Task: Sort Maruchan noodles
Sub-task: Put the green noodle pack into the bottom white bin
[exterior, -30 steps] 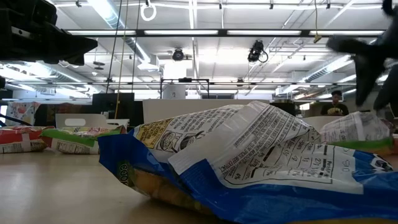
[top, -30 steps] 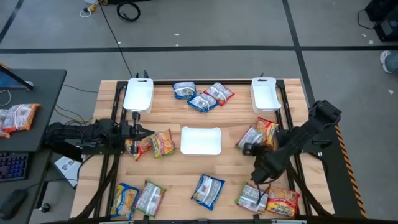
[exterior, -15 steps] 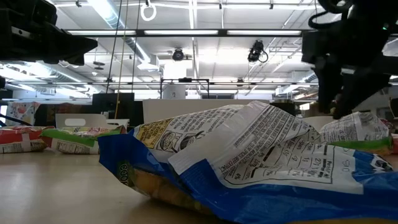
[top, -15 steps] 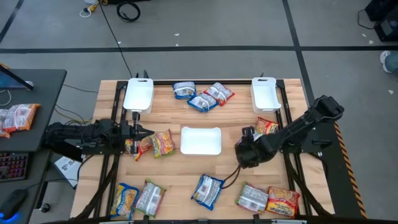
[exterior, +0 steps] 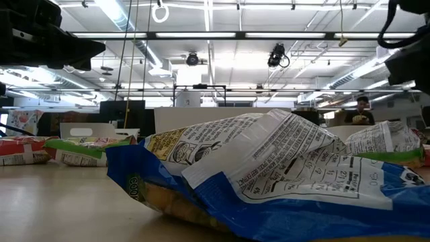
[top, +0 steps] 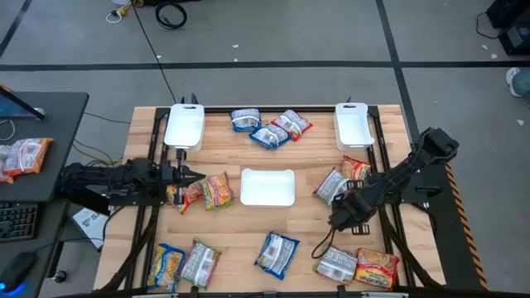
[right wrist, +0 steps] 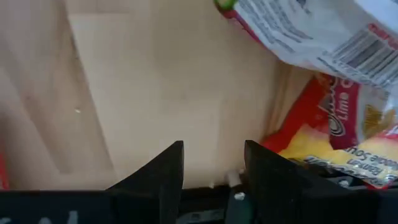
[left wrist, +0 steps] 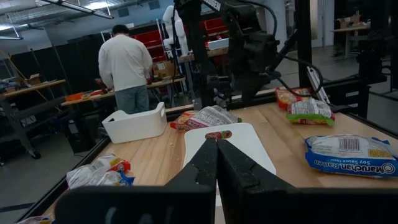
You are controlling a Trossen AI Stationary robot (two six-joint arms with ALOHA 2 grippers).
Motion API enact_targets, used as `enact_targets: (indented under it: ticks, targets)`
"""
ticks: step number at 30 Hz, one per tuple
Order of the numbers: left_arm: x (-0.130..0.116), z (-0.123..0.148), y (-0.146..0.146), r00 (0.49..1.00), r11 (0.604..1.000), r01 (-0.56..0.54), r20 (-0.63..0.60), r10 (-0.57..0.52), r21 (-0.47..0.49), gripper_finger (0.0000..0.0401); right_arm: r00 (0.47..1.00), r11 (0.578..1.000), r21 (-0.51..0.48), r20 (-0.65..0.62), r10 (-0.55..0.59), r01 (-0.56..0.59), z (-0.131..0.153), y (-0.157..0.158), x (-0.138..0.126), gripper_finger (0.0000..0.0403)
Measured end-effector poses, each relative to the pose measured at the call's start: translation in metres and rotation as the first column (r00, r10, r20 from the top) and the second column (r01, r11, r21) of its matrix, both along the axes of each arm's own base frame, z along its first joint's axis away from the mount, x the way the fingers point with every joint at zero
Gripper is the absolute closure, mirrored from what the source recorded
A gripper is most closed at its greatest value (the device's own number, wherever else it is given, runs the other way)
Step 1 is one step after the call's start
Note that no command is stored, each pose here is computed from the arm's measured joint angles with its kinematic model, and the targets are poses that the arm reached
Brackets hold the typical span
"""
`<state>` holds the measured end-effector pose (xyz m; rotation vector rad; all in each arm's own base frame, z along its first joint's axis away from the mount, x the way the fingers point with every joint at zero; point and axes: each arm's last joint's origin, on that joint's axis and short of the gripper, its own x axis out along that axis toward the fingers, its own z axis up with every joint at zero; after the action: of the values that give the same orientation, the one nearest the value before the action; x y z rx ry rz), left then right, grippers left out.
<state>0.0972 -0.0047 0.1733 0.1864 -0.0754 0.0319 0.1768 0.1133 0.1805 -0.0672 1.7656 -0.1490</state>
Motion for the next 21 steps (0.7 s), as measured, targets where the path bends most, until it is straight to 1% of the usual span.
enact_targets:
  ticks: [1,3,7,9,12,14,16,19,21]
  targets:
    - [0.000,0.000,0.000,1.000,1.000,0.000,0.000,0.000,0.000,0.0394,0.999,1.000,-0.017,0.032,-0.001,0.002,0.001,0.001,0.002,0.0229]
    - [0.000,0.000,0.000,1.000,1.000,0.000,0.000,0.000,0.000,0.0394,0.990,0.999,-0.032,0.138,0.007,-0.003,0.001,0.006,0.008,0.0229]
    - [0.000,0.000,0.000,1.000,1.000,0.000,0.000,0.000,0.000,0.0394,0.940,0.997,-0.050,0.331,0.079,-0.066,0.000,0.015,0.021,0.0229]
    - [0.000,0.000,0.000,1.000,1.000,0.000,0.000,0.000,0.000,0.0394,0.897,0.992,-0.105,0.427,0.113,-0.075,0.002,0.017,0.028,0.0229]
    - [0.000,0.000,0.000,1.000,1.000,0.000,0.000,0.000,0.000,0.0394,0.843,0.974,-0.225,0.519,0.144,-0.027,0.001,0.012,0.034,0.0229]
    - [0.000,0.000,0.000,1.000,1.000,0.000,0.000,0.000,0.000,0.0394,0.836,0.960,-0.279,0.529,0.143,0.012,-0.004,0.005,0.034,0.0229]
    - [0.000,0.000,0.000,1.000,1.000,0.000,0.000,0.000,0.000,0.0394,0.848,0.956,-0.289,0.520,0.107,0.057,-0.012,-0.004,0.031,0.0229]
    - [0.000,0.000,0.000,1.000,1.000,0.000,0.000,0.000,0.000,0.0394,0.873,0.957,-0.263,0.488,0.022,0.123,-0.027,-0.014,0.023,0.0229]
    - [0.000,0.000,0.000,1.000,1.000,0.000,0.000,0.000,0.000,0.0394,0.898,0.966,-0.225,0.439,-0.018,0.129,-0.035,-0.017,0.017,0.0229]
